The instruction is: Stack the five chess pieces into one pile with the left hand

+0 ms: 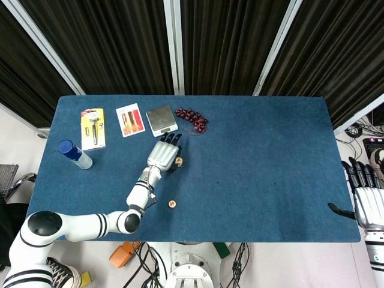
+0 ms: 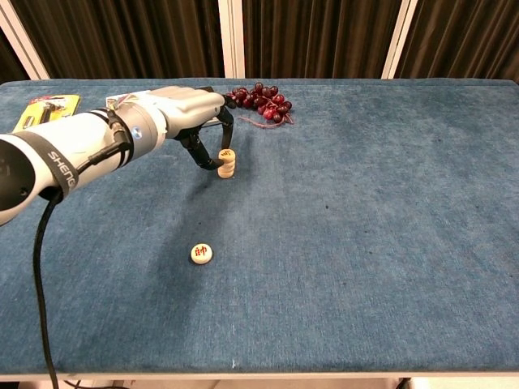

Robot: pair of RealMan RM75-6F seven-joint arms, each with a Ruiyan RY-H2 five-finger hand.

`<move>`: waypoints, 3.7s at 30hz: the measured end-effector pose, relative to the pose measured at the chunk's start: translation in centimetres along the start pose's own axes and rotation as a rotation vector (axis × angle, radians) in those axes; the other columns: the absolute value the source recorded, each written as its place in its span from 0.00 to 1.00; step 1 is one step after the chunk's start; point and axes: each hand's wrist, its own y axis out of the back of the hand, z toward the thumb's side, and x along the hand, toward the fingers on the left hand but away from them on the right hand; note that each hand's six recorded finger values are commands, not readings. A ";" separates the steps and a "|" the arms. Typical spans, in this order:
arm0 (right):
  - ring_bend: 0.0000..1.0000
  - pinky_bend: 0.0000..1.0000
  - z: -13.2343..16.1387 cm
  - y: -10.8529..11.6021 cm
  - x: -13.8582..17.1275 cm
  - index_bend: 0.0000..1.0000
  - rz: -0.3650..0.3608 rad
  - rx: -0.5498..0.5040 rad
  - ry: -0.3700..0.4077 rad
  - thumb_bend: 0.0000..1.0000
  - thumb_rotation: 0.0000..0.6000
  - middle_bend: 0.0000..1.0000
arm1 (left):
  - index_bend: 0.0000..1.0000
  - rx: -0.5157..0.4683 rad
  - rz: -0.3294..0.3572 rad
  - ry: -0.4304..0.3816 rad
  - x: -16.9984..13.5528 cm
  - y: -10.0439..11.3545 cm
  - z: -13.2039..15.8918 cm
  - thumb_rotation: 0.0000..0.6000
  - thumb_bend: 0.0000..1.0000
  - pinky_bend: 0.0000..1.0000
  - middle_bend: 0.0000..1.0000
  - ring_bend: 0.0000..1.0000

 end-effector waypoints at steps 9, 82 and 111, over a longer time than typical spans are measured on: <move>0.00 0.01 0.0 0.0 -0.1 0.00 -0.001 0.000 0.000 0.06 1.00 0.00 | 0.43 -0.015 0.010 -0.011 -0.2 0.3 0.1 1.00 0.33 0.00 0.00 0.00; 0.00 0.00 1.2 0.5 -0.2 0.00 -0.018 0.007 0.040 0.06 1.00 0.00 | 0.49 -0.042 0.021 -0.229 -12.6 -7.1 1.7 1.00 0.39 0.00 0.00 0.00; 0.00 0.00 1.2 0.2 -0.3 0.00 -0.009 0.008 0.030 0.06 1.00 0.00 | 0.48 -0.116 0.036 -0.060 -1.4 2.5 1.2 1.00 0.36 0.00 0.00 0.00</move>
